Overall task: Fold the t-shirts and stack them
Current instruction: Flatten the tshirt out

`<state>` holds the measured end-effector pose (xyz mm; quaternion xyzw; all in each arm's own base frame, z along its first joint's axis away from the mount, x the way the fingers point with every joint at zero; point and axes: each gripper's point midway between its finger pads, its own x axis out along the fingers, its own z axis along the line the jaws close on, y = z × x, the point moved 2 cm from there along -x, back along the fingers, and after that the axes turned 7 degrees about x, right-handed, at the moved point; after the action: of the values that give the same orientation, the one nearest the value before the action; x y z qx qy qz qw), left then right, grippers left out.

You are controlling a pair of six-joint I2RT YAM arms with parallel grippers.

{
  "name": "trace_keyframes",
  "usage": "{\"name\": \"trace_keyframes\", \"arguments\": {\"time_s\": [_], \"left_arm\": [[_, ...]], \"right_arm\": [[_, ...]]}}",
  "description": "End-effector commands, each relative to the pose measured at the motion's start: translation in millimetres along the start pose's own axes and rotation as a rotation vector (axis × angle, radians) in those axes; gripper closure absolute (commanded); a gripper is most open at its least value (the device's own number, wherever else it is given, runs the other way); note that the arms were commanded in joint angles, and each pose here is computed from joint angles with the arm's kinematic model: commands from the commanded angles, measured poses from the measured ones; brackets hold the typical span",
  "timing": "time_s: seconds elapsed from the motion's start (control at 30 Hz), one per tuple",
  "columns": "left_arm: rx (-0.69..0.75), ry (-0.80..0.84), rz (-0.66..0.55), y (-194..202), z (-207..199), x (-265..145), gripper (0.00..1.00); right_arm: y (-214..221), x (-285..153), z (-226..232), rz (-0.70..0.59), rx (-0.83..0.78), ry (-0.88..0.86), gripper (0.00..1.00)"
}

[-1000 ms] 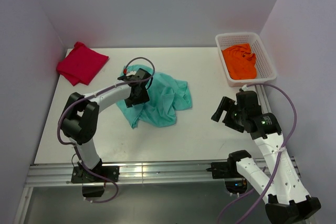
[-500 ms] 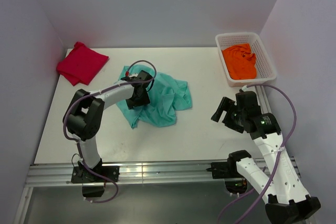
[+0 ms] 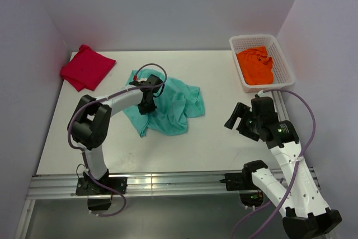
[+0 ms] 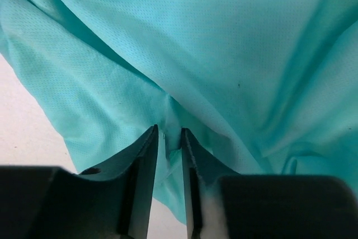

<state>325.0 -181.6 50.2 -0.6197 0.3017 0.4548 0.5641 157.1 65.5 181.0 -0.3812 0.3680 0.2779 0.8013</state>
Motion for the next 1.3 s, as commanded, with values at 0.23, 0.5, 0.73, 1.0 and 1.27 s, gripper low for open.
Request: {"name": "trace_keyframes", "arguments": {"time_s": [0.23, 0.5, 0.73, 1.0, 1.27], "left_arm": [[-0.116, 0.056, -0.195, -46, 18, -81, 1.0], [-0.185, 0.12, -0.229, -39, 43, -117, 1.0], [-0.208, 0.168, -0.223, -19, 59, -131, 1.0], [-0.226, 0.186, -0.236, 0, 82, -145, 1.0], [-0.226, 0.168, -0.253, 9, 99, -153, 1.0]], "right_arm": [[-39, -5, 61, -0.052, -0.037, -0.185, 0.11], [-45, 57, 139, 0.076, -0.178, -0.058, 0.12], [-20, 113, 203, 0.182, -0.248, -0.022, 0.14], [6, 158, 240, 0.235, -0.327, 0.046, 0.15], [19, 175, 251, 0.252, -0.365, 0.07, 0.15]]}}
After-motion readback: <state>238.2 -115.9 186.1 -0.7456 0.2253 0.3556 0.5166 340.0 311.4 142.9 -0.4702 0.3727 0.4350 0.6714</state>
